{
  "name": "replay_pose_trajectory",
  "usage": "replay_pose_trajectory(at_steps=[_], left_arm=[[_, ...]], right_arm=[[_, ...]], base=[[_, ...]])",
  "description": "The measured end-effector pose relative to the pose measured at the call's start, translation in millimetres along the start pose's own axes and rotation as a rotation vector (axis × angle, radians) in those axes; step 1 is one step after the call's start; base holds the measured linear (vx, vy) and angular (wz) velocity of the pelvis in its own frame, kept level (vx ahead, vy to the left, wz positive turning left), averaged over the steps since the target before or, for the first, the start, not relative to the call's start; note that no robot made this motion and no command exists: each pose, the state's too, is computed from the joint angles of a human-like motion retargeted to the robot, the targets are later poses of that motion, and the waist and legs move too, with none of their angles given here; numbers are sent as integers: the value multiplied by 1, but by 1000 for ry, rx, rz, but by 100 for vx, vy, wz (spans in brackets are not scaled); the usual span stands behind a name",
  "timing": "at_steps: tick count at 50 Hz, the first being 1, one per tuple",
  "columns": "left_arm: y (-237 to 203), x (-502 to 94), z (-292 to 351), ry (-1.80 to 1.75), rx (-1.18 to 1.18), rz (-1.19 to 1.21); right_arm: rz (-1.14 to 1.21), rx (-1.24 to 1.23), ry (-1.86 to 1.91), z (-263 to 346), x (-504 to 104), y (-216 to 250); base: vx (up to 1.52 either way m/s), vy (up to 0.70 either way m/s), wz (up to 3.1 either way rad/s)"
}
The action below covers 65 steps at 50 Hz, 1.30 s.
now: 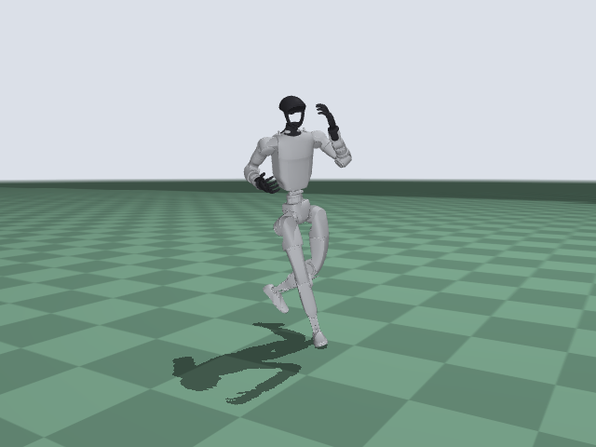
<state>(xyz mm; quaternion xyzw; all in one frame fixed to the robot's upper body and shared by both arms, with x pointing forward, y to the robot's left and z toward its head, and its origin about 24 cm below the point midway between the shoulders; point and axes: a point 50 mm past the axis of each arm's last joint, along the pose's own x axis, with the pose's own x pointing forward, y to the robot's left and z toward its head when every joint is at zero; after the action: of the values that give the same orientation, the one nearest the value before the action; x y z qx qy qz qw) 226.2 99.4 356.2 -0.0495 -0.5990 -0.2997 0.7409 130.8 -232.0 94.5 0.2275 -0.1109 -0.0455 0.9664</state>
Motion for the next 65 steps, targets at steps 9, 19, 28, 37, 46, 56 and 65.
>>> replay_pose_trajectory(at_steps=[9, 19, 28, 37, 46, 56, 65], left_arm=[[26, -76, 35, 26, -60, 221], [39, -229, 67, 228, 58, 992], [48, -176, 6, 296, 19, 760], [-1, -111, -19, 105, -517, 644], [-45, -112, -39, 327, -460, 375], [8, -214, 23, 790, 496, 328], [4, -189, 14, 441, -100, 419]], right_arm=[[351, 253, -420, 47, 74, 82], [690, 201, -471, 65, 58, 124], [546, 480, -373, 48, 67, 116], [532, 378, -300, 57, 52, 101], [514, 164, -444, 61, 73, 112], [540, 209, -960, 114, 74, 166], [746, 48, -908, 103, 82, 188]], base=[[75, 8, -287], [53, 35, -394], [7, 46, -246], [27, 1, -169], [39, -16, -264], [65, 6, -190], [88, 29, -38]])
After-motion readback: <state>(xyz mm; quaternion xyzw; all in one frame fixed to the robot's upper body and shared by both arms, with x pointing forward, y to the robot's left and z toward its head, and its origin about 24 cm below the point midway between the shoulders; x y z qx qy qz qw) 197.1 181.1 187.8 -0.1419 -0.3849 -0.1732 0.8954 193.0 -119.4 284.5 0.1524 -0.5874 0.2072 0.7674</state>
